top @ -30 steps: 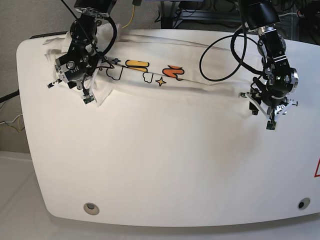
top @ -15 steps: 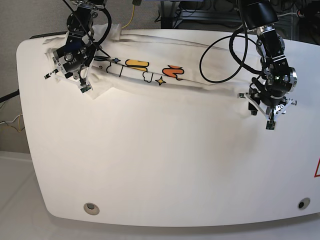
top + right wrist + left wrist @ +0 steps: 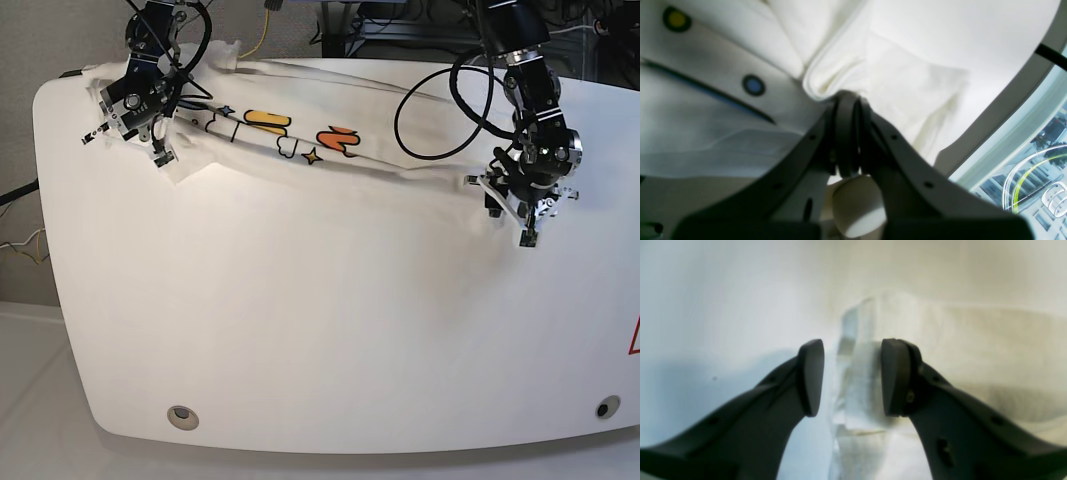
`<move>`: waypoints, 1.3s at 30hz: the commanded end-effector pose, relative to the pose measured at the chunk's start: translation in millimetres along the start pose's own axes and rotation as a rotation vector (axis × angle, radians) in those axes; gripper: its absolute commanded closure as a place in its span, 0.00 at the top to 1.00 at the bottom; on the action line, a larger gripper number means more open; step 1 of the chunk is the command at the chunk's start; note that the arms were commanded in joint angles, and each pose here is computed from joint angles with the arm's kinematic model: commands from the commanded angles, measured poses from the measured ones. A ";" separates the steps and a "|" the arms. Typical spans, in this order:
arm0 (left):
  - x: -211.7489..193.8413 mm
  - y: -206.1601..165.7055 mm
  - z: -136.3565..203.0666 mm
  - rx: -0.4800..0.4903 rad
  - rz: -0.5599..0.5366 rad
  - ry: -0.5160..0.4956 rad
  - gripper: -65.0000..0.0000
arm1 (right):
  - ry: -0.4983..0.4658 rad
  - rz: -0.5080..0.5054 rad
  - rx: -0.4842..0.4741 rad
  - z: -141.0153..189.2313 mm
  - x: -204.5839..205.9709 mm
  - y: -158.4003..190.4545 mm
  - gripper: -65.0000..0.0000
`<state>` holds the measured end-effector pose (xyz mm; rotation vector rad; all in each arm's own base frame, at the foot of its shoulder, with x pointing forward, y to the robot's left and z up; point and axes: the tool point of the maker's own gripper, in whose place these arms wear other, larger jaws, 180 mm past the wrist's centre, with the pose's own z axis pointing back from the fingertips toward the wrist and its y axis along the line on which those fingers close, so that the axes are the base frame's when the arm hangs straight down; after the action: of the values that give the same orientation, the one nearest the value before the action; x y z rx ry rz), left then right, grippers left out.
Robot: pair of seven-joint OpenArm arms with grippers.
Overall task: Fold the T-shirt properly
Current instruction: 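Drag the gripped edge with the right gripper toward the shoulder band, then open both grippers, release the shirt and raise them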
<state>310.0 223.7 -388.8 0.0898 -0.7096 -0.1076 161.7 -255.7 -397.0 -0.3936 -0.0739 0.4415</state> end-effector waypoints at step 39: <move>38.0 7.9 14.5 0.027 -0.018 -0.120 0.41 | -0.371 -0.272 -0.178 72.0 126.3 -115.1 0.35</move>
<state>317.3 224.9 -370.0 0.1081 -0.7653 -0.1166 297.5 -269.2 -302.9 -0.4488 -0.4659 0.2354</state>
